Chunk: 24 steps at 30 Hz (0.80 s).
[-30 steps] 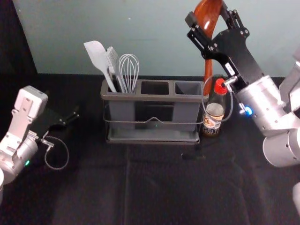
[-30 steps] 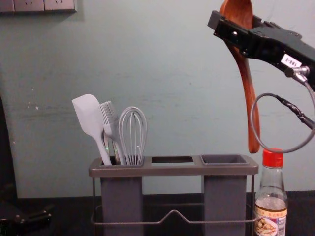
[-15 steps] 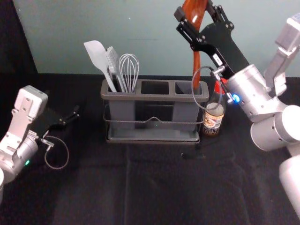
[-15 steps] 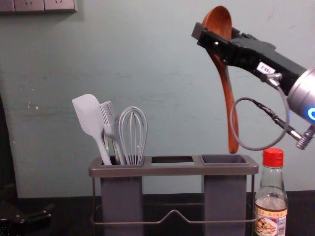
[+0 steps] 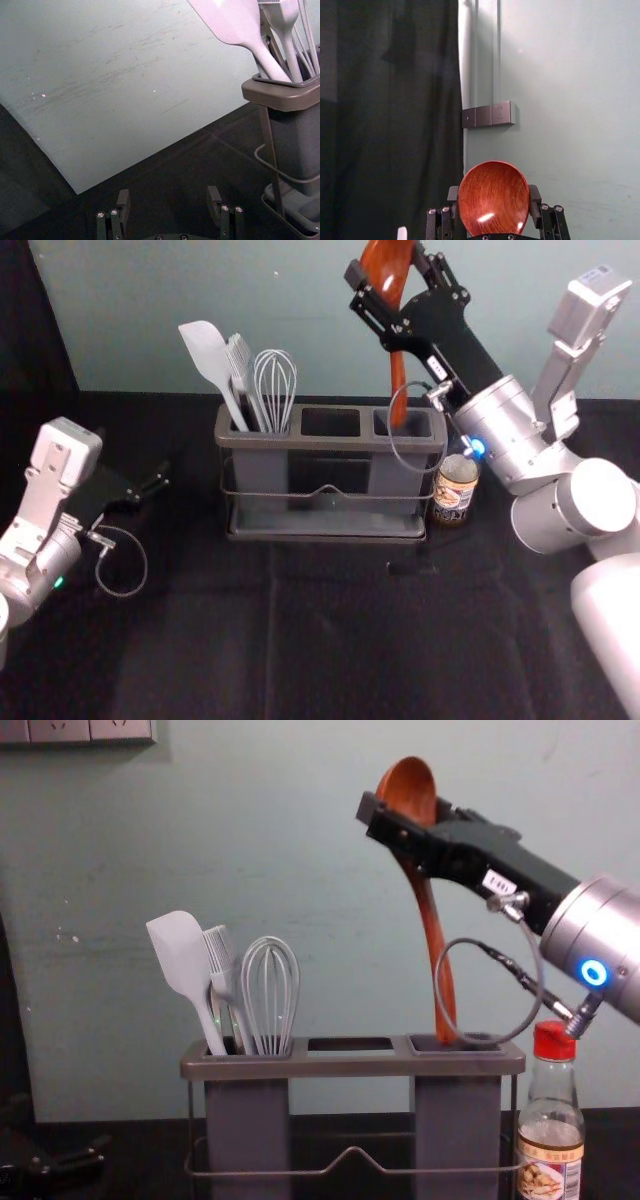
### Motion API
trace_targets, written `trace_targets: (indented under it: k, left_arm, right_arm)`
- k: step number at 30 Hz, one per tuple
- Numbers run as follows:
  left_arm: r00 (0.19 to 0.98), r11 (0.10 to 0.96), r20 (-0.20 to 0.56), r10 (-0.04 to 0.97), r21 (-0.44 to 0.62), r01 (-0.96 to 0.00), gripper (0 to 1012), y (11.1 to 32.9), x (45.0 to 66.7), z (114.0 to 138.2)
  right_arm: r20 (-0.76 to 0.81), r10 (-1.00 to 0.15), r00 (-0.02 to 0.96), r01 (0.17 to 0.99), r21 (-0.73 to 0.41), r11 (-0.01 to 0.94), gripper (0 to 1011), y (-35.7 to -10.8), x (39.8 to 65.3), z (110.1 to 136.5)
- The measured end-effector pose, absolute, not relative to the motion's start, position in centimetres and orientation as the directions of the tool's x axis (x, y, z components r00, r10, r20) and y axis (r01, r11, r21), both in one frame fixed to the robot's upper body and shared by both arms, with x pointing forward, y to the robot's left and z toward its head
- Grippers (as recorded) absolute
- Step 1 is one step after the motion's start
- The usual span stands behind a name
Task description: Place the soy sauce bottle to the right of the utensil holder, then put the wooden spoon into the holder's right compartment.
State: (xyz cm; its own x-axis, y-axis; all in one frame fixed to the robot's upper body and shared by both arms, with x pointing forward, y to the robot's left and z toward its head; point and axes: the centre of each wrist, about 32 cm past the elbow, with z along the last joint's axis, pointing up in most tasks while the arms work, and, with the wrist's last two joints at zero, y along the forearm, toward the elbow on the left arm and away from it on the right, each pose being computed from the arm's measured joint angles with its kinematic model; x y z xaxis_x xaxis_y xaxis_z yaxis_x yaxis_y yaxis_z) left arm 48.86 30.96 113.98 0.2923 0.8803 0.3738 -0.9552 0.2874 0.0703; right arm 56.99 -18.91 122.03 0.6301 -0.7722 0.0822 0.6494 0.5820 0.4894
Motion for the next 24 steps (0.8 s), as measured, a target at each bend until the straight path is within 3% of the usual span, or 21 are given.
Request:
trace_targets:
  k: [24]
  left_arm:
    - [0.292, 0.287, 0.374, 0.880, 0.070, -0.955, 1005, 31.0, 48.9, 114.0]
  right_arm:
    - [0.055, -0.778, 0.625, 0.679, 0.454, 0.577, 838, -18.8, 56.3, 118.7]
